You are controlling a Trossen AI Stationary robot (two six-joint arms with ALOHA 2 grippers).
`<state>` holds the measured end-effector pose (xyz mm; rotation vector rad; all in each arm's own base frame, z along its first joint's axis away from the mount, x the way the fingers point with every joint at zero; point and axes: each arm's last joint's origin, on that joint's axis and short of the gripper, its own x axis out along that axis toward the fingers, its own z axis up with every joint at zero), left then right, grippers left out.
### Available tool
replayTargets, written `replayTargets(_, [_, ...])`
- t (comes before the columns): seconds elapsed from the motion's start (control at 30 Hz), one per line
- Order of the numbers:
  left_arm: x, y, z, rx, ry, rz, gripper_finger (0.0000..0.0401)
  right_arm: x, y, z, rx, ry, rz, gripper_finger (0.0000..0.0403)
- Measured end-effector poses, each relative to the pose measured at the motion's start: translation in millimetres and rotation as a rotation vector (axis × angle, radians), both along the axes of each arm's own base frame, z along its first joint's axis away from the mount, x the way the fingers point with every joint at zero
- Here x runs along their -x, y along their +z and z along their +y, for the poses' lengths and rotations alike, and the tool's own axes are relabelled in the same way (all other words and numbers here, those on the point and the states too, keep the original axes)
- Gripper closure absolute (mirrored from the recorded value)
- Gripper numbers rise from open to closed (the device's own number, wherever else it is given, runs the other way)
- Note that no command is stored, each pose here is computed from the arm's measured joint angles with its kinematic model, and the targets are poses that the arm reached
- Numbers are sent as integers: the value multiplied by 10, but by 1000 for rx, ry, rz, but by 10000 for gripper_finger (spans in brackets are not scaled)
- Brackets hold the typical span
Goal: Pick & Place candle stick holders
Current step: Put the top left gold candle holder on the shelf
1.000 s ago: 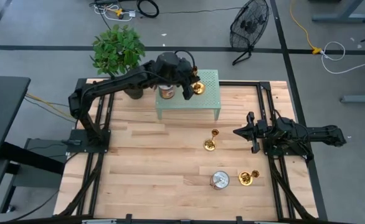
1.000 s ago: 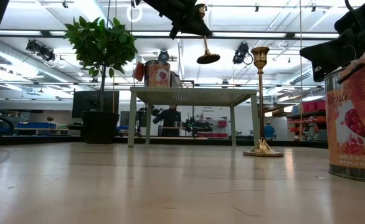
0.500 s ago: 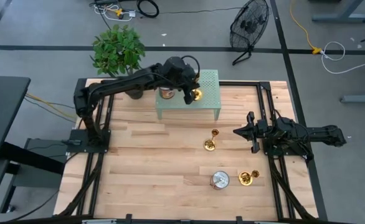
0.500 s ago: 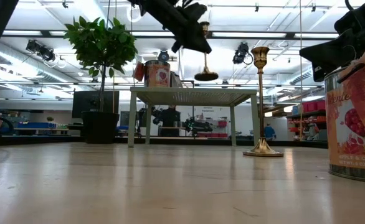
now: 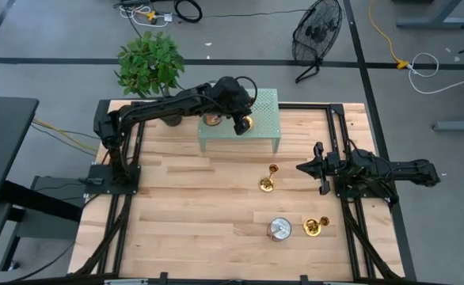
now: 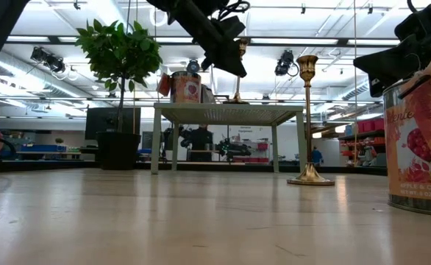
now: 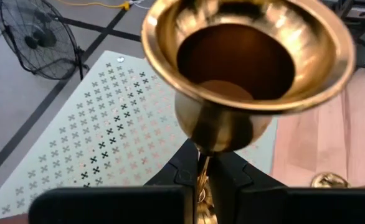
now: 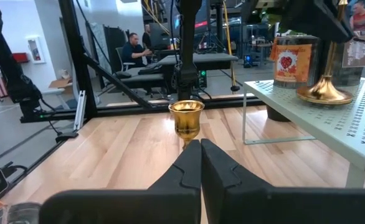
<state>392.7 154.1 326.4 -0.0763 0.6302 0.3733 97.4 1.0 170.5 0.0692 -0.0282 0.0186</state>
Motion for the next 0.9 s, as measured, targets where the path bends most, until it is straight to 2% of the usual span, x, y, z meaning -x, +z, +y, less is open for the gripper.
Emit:
replayTargets(0.43, [8, 8, 34, -35, 46, 4, 374, 0, 1, 0, 0, -1, 0, 400])
replayTargets(0.73, [8, 7, 33, -32, 43, 3, 370, 0, 0, 0, 0, -1, 0, 400])
replayTargets(0.9, [3, 6, 20, -4, 4, -6, 371, 0, 0, 0, 0, -1, 0, 400])
